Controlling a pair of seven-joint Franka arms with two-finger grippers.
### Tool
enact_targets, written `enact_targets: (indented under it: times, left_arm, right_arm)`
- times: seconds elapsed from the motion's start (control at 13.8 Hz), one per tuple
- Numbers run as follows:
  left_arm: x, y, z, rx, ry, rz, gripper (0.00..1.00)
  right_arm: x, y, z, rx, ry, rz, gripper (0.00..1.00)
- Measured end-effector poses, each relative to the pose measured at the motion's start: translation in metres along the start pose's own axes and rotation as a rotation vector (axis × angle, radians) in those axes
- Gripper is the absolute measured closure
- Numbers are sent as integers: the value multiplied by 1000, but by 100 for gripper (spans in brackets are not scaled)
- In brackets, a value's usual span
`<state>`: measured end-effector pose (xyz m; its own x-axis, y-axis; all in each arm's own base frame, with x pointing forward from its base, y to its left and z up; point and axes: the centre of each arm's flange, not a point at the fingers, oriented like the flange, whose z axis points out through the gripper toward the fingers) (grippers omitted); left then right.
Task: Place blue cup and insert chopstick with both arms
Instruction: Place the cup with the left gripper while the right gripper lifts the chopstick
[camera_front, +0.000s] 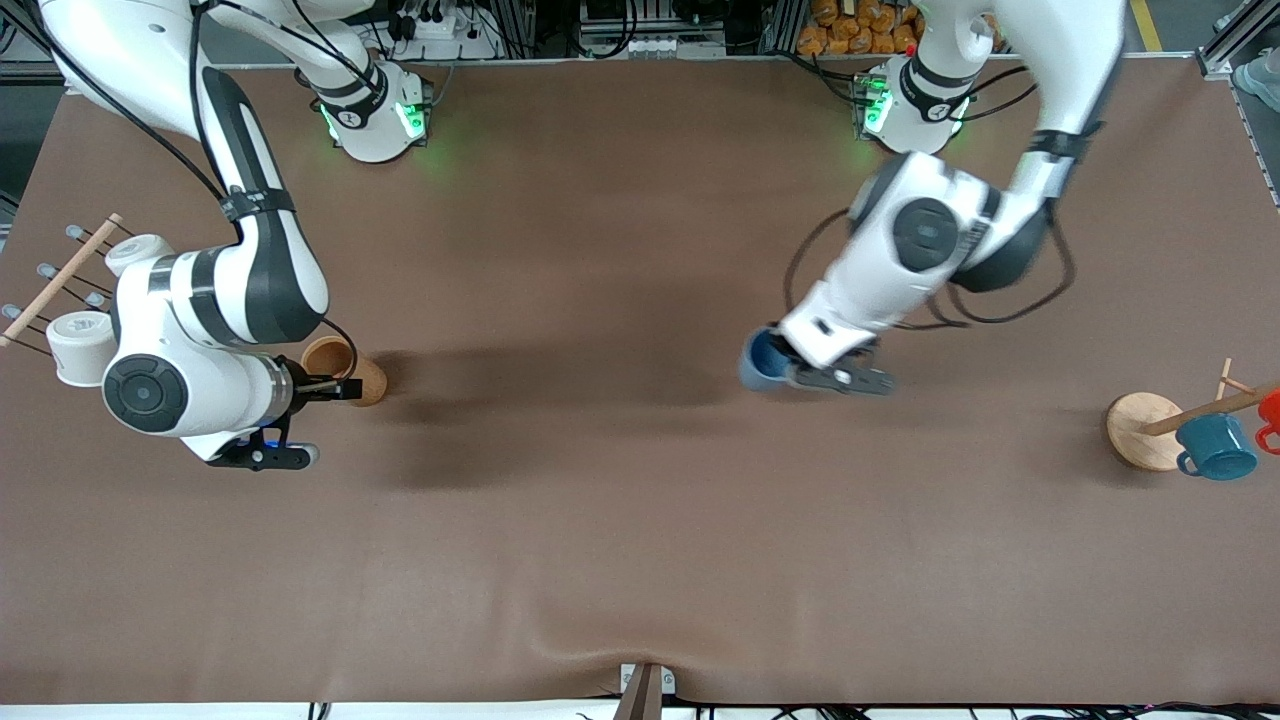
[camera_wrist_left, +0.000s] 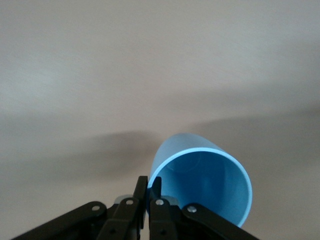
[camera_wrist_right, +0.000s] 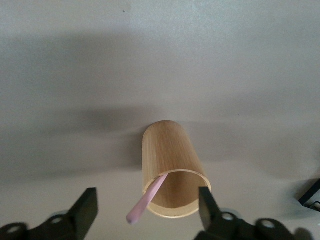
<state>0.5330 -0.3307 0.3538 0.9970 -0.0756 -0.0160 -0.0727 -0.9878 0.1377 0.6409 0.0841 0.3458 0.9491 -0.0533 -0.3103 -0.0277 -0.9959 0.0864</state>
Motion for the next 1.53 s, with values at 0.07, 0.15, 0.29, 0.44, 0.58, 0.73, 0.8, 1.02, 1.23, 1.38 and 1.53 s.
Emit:
enact_targets:
  times: [0.07, 0.15, 0.29, 0.44, 0.58, 0.73, 0.8, 1.02, 1.23, 1.38, 1.53]
  left_arm:
    - [-9, 25, 6, 2, -4, -13, 95]
    - [-17, 48, 13, 11, -4, -26, 95]
    - [-30, 89, 30, 37, 7, -65, 95]
    - [-39, 120, 49, 57, 17, -103, 95]
    - [-50, 143, 71, 79, 22, -125, 95]
    - [-56, 156, 87, 77, 38, -160, 95]
    - [-58, 159, 92, 72, 40, -173, 95]
    - [-64, 166, 102, 73, 39, -197, 89]
    - [-56, 166, 94, 62, 56, -222, 59]
    - [-42, 160, 77, 47, 85, -244, 39]
    - [-21, 143, 45, 48, 115, -279, 19]
  right_arm:
    - [0, 0, 0, -1, -3, 1, 27]
    - [-1, 1, 1, -1, -8, 3, 41]
    - [-2, 2, 2, -3, -18, 12, 63]
    - [-3, 2, 2, -5, -28, 19, 82]
    - [-4, 4, 1, -7, -37, 21, 90]
    - [-6, 4, -2, -8, -45, 22, 90]
    - [-9, 5, -8, -8, -45, 22, 90]
    - [-26, 9, -46, -1, -25, 22, 90]
    - [-47, 14, -93, 11, 27, 13, 90]
    - [-59, 17, -119, 20, 73, -19, 90]
    - [-67, 17, -138, 29, 111, -48, 90]
